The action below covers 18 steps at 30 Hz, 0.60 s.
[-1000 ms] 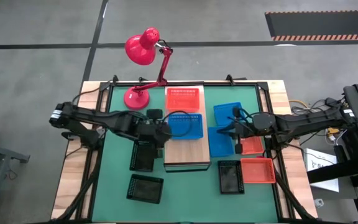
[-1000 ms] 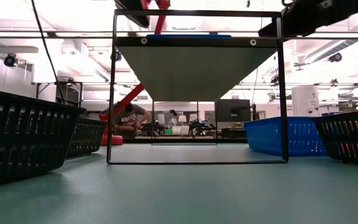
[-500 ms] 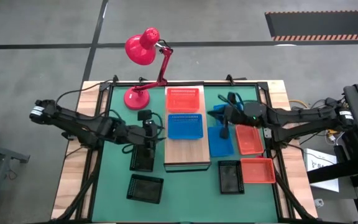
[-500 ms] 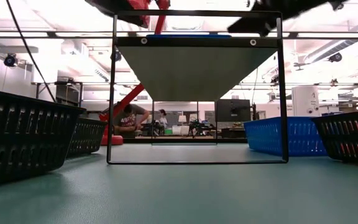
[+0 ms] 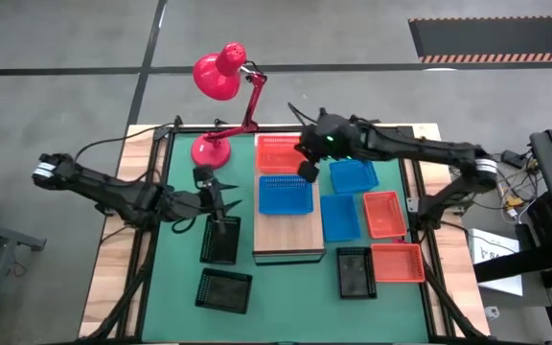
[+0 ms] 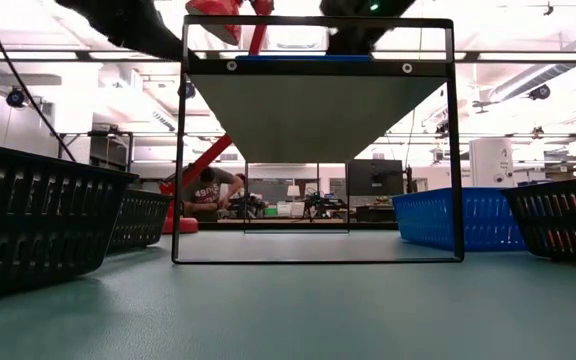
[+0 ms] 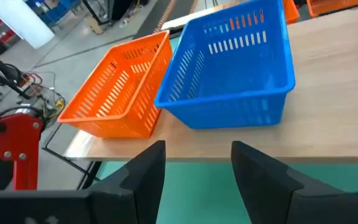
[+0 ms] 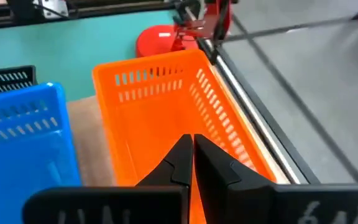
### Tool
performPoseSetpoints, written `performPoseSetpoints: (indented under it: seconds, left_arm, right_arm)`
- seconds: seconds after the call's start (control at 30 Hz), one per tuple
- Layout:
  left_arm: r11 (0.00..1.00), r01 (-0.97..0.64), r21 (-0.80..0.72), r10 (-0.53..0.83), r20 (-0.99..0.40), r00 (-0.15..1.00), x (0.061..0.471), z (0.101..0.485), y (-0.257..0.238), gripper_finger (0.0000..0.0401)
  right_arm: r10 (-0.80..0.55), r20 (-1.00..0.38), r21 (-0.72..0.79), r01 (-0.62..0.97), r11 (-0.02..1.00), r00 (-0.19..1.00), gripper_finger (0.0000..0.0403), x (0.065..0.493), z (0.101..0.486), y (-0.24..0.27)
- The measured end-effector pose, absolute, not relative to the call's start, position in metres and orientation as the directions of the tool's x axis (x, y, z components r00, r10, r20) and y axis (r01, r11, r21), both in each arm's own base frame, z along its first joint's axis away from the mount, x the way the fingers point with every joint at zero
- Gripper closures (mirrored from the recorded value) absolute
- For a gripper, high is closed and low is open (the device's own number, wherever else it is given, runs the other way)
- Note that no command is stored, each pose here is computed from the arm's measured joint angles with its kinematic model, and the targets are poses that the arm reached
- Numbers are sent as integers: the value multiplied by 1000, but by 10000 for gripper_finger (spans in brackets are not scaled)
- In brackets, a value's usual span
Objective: Stack baskets on shelf by color
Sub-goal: Adjust the bins on the shelf
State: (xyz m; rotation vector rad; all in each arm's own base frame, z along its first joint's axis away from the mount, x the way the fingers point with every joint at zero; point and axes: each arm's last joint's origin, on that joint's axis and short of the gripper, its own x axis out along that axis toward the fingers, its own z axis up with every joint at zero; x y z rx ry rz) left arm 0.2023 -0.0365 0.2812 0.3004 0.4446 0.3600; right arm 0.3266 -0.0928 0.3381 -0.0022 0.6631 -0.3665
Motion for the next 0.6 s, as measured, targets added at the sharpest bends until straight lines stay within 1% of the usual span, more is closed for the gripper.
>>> performPoseSetpoints:
  seconds: [0.1,0.27,0.6]
  left_arm:
    - [889,-269,371,400,-342,850,196,275,-35,232]
    - [879,-266,396,395,-292,871,185,285,-32,232]
    - [886,-280,368,392,-276,877,169,280,-27,232]
  right_arm:
    - [-290,-652,-99,300,949,701,394,343,333,-104]
    - [-278,-696,-81,313,946,661,394,360,321,-124]
    - [-310,-733,-72,384,921,605,394,366,303,-155]
